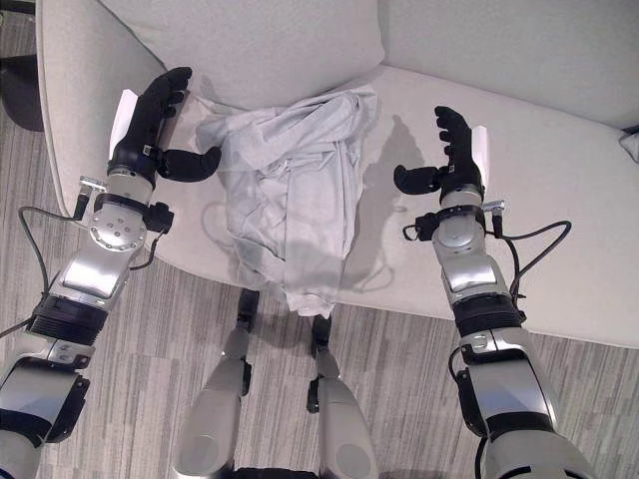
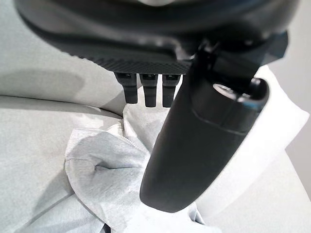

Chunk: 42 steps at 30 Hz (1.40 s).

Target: Hang the clothes on the sofa on the clothes rack.

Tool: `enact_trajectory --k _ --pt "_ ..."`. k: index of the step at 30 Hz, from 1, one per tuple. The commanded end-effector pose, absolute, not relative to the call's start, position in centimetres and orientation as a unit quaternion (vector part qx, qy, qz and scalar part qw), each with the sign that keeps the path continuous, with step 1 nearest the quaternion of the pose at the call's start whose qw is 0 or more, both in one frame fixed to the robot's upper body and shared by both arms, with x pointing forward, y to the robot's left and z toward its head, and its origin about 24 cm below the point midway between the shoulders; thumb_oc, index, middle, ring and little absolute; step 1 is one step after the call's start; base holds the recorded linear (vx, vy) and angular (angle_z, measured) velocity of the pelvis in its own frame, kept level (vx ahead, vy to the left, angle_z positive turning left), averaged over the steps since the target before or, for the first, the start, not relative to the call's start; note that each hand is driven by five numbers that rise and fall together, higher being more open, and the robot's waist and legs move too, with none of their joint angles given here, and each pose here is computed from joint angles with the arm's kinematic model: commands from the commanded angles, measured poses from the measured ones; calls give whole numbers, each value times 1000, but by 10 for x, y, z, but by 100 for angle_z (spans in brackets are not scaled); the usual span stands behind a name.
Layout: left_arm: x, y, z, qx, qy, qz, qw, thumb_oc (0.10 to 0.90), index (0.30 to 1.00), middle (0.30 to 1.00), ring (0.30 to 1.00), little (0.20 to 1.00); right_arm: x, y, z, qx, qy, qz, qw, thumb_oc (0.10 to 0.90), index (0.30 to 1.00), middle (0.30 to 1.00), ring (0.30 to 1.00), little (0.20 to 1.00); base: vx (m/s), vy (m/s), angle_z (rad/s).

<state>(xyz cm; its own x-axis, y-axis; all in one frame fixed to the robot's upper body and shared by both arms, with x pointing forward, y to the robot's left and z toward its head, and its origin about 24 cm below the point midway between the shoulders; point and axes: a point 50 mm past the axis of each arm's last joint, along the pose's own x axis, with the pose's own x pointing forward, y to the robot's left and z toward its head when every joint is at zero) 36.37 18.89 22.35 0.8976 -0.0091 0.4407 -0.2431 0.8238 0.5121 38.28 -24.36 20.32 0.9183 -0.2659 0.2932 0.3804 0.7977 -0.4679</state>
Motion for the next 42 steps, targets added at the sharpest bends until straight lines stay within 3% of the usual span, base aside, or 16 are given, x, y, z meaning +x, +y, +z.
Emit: enact_trajectory --k 1,10,17,33,42 --pt "352 182 284 268 -349 93 893 800 900 900 900 900 377 -246 285 -262 -238 -197 914 800 900 900 900 900 0 0 0" --pt "352 161 282 186 -360 81 911 800 900 900 900 900 392 -212 343 -286 -272 -183 900 800 900 900 900 900 13 -10 4" --pt "349 142 323 195 -414 78 886 800 900 900 900 900 387 -179 384 -291 -326 -162 885 800 900 900 900 900 15 -12 2" --pt "349 131 354 239 -443 76 861 800 900 900 900 900 389 -141 375 -290 -342 -96 888 800 900 900 900 900 11 -4 0" --pt "338 154 310 186 -419 106 883 800 900 900 900 900 398 -175 315 -293 -276 -121 907 800 900 900 900 900 32 -21 0"
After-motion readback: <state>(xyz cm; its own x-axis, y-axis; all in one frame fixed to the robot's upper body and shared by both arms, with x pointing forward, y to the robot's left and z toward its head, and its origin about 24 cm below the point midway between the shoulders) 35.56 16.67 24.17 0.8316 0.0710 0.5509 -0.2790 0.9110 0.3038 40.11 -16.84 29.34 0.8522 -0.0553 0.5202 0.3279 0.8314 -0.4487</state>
